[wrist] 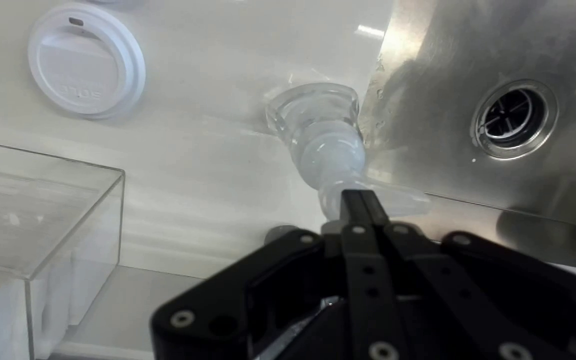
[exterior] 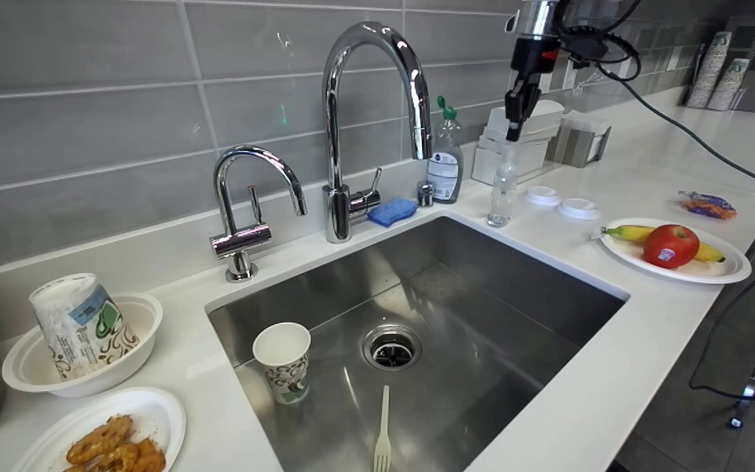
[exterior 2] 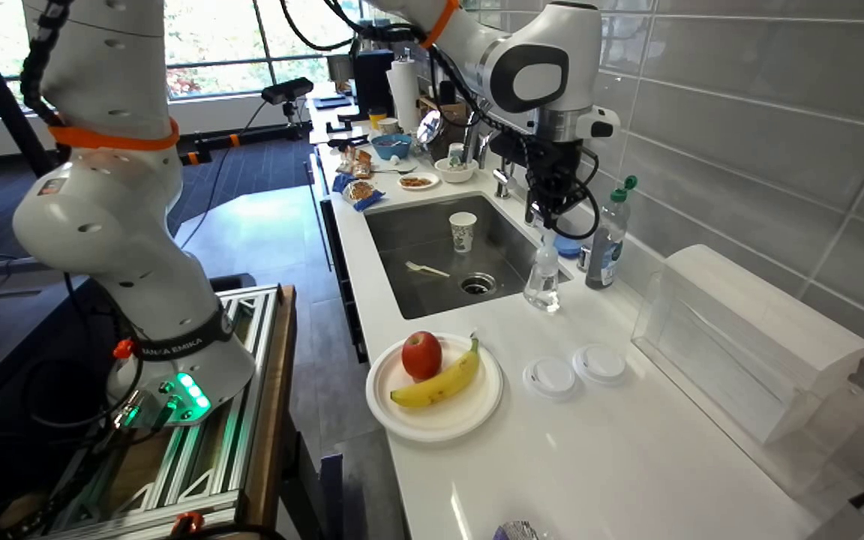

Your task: Press on the soap dispenser

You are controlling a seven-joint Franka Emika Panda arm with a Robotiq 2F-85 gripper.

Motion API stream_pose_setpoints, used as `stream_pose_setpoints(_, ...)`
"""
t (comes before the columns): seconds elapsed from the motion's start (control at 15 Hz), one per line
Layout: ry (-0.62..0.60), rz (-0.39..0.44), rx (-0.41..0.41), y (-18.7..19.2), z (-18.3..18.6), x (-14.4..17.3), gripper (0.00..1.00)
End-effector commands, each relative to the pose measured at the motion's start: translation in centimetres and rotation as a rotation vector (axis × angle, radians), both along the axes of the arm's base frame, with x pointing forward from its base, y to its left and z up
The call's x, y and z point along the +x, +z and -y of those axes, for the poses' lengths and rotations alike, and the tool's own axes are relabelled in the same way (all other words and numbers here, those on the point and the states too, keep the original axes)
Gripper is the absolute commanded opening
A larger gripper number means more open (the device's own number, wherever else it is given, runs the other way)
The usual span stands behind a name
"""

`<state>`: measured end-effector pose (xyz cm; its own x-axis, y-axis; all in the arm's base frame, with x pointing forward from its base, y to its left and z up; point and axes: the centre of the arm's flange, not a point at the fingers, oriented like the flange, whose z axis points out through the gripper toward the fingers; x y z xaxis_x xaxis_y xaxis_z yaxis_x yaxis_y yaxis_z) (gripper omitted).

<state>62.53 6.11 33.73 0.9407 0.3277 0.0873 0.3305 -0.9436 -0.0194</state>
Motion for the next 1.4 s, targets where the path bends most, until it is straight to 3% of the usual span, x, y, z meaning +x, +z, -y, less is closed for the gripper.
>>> stream_pose_setpoints(0.0,0.004,-0.075,0.039,-6.1,0.0,-0.6,0.0)
stream_pose_setpoints(0.67,0.023,-0.105,0.045,-9.0,-0.2,-0.9,0.0)
stream_pose_setpoints(1.33,0.028,-0.067,0.02,-4.2,-1.5,-0.5,0.0)
